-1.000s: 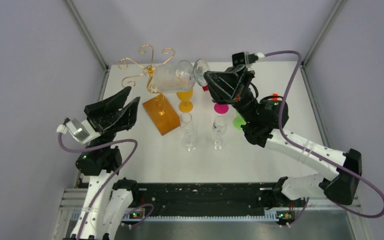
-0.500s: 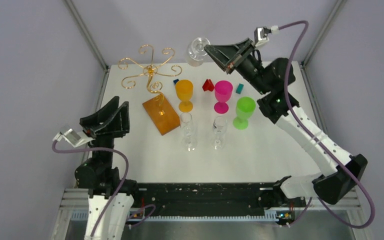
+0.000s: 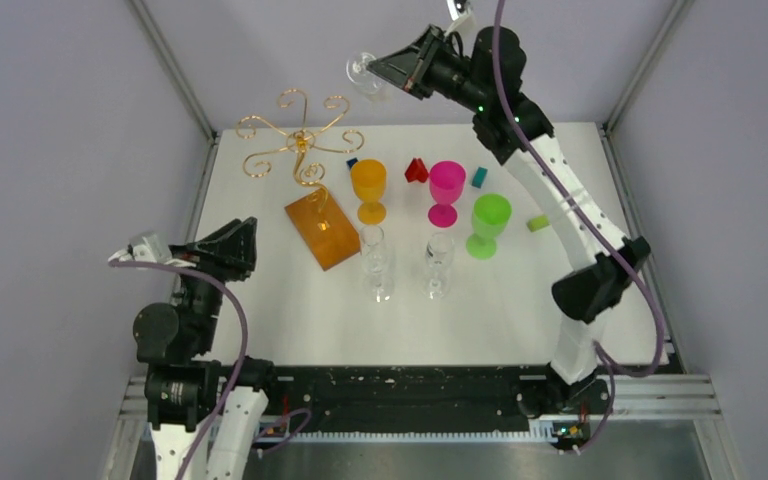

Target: Place the wine glass upside down on the wine glass rack

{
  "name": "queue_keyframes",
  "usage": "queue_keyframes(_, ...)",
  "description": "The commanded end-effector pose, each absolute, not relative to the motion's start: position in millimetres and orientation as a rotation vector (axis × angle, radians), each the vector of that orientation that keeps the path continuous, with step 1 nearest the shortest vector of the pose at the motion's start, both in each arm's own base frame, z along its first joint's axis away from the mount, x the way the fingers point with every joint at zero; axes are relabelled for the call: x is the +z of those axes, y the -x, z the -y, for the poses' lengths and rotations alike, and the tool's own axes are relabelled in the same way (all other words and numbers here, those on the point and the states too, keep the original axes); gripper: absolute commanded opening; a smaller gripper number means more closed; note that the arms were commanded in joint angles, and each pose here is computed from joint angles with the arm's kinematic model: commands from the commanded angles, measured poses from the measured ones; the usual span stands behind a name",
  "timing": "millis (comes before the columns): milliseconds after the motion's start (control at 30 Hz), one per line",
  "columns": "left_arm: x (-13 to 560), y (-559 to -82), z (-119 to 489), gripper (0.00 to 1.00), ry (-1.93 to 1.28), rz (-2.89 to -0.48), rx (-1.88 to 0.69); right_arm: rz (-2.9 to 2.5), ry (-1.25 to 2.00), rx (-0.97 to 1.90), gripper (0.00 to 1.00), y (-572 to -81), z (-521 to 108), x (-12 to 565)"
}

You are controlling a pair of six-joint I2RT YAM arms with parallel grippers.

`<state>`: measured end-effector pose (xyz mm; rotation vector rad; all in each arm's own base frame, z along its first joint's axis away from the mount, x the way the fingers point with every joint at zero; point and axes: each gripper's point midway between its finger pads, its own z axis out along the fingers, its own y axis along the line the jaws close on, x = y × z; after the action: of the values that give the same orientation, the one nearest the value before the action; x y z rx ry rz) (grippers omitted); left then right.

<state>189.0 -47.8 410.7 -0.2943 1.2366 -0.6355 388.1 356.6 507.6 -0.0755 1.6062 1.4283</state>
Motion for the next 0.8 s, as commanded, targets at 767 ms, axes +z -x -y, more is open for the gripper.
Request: queue_keyframes(767, 319.8, -178.3, 46.8, 0.45, 0.273, -1.609, -0.499, -1.436, 0.121, 1.507, 0.00, -503.3, -384.4, 481.7)
